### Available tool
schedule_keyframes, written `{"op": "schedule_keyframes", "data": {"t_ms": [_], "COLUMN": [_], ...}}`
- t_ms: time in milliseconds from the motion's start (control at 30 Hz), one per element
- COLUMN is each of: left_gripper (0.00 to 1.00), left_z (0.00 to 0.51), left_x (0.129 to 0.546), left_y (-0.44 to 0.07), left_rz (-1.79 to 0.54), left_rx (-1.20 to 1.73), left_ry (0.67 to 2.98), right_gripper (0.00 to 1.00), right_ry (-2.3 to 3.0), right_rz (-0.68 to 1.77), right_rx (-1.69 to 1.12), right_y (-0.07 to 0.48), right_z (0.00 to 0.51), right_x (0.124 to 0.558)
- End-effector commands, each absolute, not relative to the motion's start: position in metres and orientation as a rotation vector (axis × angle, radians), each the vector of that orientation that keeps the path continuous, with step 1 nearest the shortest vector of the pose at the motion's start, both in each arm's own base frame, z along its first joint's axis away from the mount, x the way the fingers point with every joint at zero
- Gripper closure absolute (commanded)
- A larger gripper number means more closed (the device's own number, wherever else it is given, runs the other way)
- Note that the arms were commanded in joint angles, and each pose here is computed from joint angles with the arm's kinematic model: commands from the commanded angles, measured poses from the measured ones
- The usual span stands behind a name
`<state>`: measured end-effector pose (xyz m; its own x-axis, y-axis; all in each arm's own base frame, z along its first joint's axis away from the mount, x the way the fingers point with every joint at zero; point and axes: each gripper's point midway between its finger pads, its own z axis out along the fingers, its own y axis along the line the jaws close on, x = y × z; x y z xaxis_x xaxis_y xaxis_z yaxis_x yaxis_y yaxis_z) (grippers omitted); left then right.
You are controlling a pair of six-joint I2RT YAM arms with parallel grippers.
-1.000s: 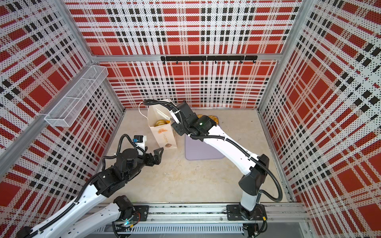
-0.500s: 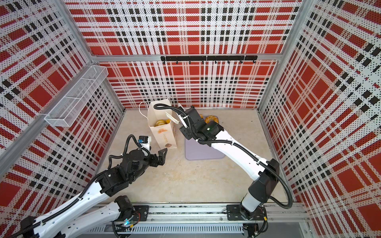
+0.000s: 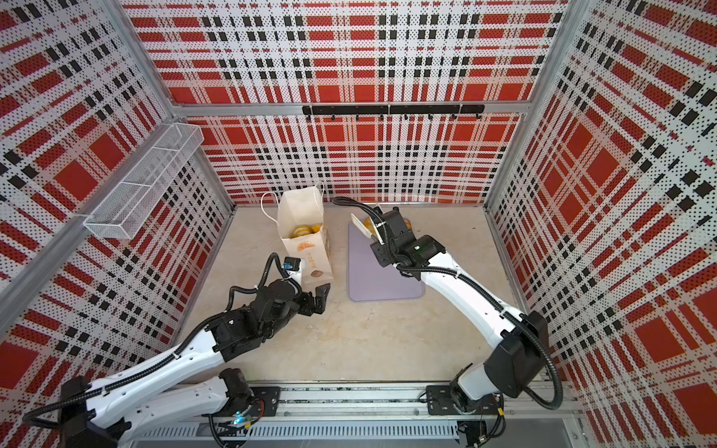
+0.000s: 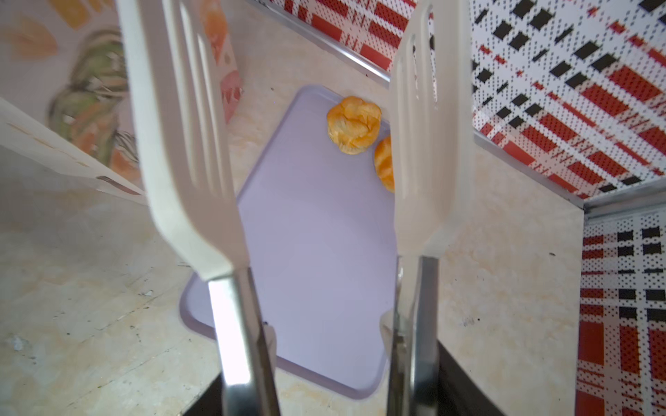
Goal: Place the fake bread into the paper bag
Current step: 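Move the right gripper with open tongs back over the pastry tray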
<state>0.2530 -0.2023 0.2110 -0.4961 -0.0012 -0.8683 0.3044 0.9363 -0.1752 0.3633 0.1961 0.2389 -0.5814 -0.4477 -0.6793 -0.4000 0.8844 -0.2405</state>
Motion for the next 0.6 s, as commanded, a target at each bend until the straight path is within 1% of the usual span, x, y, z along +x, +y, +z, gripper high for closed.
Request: {"op": "schedule_keyframes", "data": {"t_ms": [0,300,567], "left_gripper": [0.00,0.01,0.01], "left_z": [0.228,0.202,0.185], "left_x": [0.258,0.258,0.258], "left_y": [-0.216,-0.240,-0.249], "left_rz": [-0.442,-0.478,-0.484], "left_rx": [0.189,0.244,0.271], "left_ry": [2.023,2.089,2.130], "right_gripper": [0.39,0.40,0.41], "right_ry": [2.210,2.335,2.425], "right_rz": [-0.038,-0.138,-0.185], "right_rx": [-0.526,-0.494,-0.455], "right_y": [0.189,0.156,0.132], "right_z": [0.253,0.205,0.171], "right_x": [0.371,0.386,0.409]}}
